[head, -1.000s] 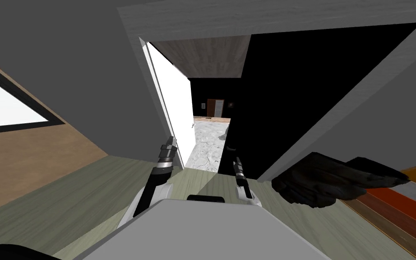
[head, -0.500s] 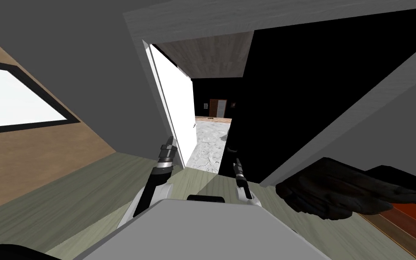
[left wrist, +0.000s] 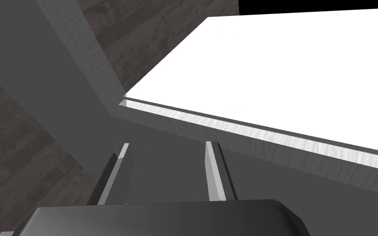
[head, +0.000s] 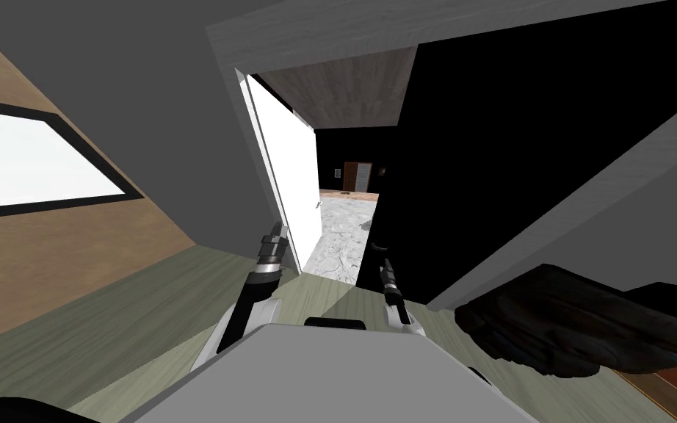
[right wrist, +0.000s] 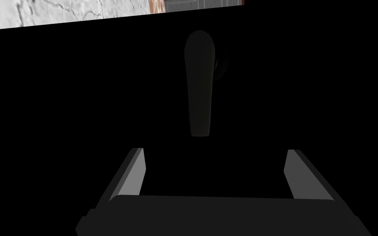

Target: Push the door open

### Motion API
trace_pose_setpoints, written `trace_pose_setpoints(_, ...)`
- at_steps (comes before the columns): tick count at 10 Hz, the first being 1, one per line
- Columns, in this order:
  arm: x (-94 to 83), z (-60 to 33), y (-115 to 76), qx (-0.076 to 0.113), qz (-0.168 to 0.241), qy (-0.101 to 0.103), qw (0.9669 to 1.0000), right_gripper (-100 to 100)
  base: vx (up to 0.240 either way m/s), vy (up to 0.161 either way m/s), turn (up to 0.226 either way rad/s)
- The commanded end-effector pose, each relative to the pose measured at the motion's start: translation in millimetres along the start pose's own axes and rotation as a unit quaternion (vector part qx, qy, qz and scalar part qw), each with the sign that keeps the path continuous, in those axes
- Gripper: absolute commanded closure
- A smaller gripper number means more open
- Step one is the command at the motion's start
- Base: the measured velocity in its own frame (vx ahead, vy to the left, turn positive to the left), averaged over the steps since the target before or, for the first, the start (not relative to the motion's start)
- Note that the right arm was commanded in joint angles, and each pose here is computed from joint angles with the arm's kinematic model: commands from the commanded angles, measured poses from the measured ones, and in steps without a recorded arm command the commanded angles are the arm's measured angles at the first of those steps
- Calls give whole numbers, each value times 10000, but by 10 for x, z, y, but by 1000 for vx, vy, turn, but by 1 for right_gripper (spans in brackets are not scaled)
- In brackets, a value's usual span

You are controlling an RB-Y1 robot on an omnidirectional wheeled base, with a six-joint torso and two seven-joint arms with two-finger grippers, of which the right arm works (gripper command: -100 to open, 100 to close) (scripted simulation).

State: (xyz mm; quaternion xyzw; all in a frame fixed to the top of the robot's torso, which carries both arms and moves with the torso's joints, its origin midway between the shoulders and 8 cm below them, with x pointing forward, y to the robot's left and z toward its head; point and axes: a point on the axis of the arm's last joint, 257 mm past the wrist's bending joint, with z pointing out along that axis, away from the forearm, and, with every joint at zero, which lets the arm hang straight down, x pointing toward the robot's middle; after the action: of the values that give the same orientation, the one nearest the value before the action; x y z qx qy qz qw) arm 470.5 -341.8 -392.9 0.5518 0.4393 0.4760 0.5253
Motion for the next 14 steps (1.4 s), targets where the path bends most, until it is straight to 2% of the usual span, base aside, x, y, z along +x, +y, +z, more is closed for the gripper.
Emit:
trace_pose_setpoints(1,-8,0,0,-3,0,-13,10000,-100,151,-26,28)
trace_pose_setpoints(9,-60,-18,-13,-1,5,-97,10000,-100,181,-36,24)
trace_pose_setpoints(10,-60,-18,-13,-1,5,-97,10000,100,-10,1,-4)
trace_pose_setpoints(14,-60,-18,-13,-1,5,-97,10000,100,-11,1,2)
